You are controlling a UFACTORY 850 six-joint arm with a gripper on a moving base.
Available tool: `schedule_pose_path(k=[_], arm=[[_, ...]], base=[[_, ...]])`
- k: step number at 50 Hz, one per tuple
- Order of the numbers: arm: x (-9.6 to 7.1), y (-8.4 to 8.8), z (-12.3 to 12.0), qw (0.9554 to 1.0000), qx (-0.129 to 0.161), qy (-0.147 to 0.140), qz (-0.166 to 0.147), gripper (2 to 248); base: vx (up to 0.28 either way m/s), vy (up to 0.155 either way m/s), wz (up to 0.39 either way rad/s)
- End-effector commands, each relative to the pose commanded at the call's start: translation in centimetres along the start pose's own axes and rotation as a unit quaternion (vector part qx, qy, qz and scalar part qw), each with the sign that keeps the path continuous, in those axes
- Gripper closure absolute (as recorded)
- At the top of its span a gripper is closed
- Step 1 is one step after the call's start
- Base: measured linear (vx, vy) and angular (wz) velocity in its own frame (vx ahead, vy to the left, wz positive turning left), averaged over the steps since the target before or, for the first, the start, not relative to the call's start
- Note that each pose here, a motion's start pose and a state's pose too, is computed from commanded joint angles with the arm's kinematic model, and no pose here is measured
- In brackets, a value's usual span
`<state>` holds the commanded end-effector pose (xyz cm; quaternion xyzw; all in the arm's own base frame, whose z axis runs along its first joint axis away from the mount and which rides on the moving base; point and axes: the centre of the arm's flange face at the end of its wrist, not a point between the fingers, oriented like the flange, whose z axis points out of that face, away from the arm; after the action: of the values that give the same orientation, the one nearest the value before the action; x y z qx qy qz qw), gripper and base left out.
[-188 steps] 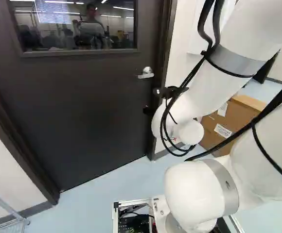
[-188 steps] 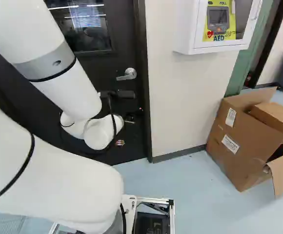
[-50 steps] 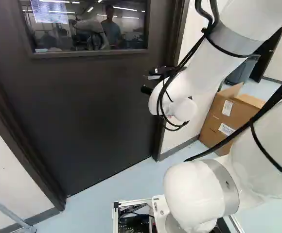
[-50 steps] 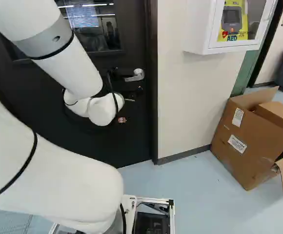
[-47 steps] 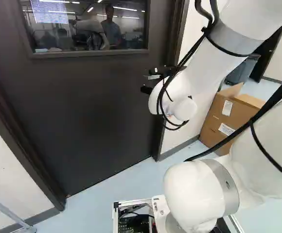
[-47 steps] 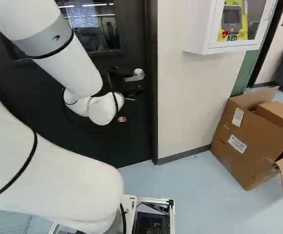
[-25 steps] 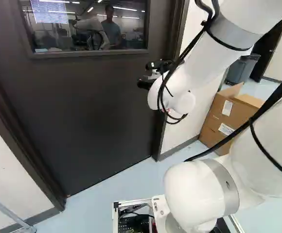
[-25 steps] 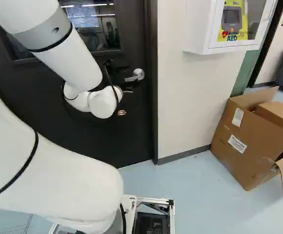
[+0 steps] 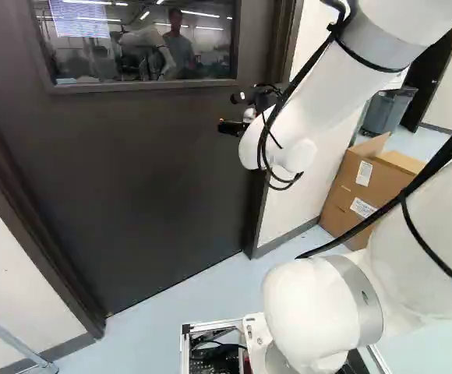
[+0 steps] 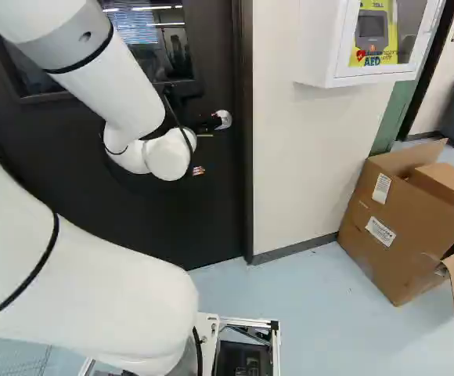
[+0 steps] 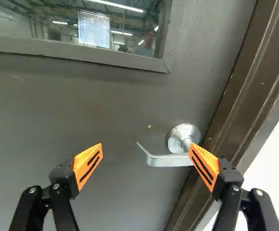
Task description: Open the door and move inside
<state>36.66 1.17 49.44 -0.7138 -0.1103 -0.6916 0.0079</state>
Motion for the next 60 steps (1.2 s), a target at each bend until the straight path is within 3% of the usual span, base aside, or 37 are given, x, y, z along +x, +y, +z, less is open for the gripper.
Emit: schedule_pose_path(k=[18, 32, 60], arm=[[1.6, 1.2, 0.8, 0.9991, 0.017, 0.015, -0.036, 3], [1.9, 1.5, 1.9, 0.9975, 0.036, 0.014, -0.059, 3], [2.1, 1.7, 4.0, 0.9969, 0.046, 0.011, -0.063, 3]], base=[[0.0, 0.0, 0.0], [0.0, 0.0, 0.0], [0.0, 0.0, 0.0]])
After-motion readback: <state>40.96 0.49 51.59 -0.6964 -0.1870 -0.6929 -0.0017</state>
